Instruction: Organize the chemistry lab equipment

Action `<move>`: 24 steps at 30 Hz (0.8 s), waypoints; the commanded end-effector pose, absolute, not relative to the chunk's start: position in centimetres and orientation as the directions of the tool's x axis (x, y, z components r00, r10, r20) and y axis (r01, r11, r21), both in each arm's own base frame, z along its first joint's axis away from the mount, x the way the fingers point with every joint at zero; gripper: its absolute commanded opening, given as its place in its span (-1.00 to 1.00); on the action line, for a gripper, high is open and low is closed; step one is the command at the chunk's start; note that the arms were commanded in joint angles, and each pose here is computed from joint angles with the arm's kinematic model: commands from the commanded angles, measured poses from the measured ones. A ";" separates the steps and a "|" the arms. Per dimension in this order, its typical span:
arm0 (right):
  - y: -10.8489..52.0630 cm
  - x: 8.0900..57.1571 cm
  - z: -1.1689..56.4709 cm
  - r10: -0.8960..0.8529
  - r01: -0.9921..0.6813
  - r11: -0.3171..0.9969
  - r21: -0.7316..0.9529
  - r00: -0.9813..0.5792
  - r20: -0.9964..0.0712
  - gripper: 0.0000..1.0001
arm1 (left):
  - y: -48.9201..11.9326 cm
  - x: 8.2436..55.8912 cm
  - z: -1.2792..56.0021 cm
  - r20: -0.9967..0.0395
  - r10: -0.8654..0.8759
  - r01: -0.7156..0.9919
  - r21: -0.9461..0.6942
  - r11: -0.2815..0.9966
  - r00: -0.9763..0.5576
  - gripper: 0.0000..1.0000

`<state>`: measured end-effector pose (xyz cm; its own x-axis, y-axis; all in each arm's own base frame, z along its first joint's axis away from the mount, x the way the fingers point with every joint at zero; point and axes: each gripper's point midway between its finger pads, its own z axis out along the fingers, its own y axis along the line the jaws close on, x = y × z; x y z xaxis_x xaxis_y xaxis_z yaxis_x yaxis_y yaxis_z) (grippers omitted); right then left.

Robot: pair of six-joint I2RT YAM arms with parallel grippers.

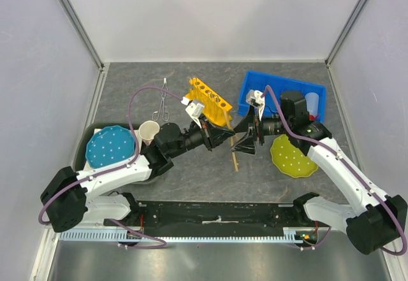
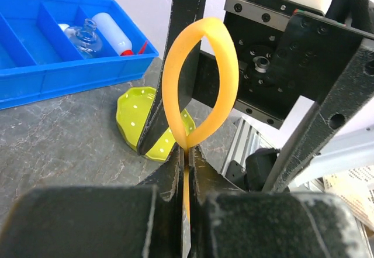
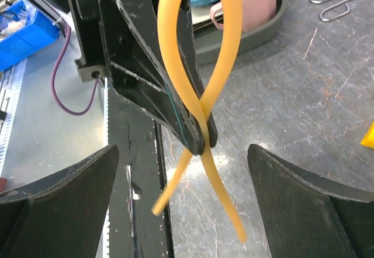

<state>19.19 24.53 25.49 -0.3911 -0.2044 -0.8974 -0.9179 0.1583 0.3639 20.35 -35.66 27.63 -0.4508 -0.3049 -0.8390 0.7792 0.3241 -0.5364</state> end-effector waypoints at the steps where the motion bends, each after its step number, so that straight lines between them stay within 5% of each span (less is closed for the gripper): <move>1: 25.2 20.4 26.9 -0.133 -0.909 0.167 0.383 -0.406 -0.904 0.96 | -36.0 22.1 31.7 -0.804 -0.445 0.762 -0.556 0.331 -0.394 -0.96; 6: 25.3 21.3 26.1 -0.136 -0.898 0.202 0.391 -0.421 -0.897 0.66 | -36.2 22.3 32.0 -0.797 -0.461 0.752 -0.564 0.340 -0.390 -0.96; 17: 25.4 21.8 25.7 -0.147 -0.894 0.210 0.396 -0.430 -0.891 -0.73 | -35.3 22.9 32.3 -0.786 -0.495 0.729 -0.576 0.370 -0.371 -0.96; 21: 25.2 22.1 25.8 -0.148 -0.896 0.214 0.388 -0.423 -0.894 -0.94 | -34.8 22.5 32.9 -0.786 -0.501 0.733 -0.573 0.367 -0.363 -0.94; 22: 25.1 22.2 25.8 -0.145 -0.895 0.220 0.388 -0.423 -0.894 -0.98 | -34.7 22.5 33.0 -0.787 -0.499 0.734 -0.572 0.368 -0.363 -0.84; 24: 24.7 22.6 25.7 -0.139 -0.890 0.235 0.391 -0.429 -0.893 -1.00 | -33.9 22.6 33.2 -0.790 -0.501 0.717 -0.573 0.397 -0.353 -0.17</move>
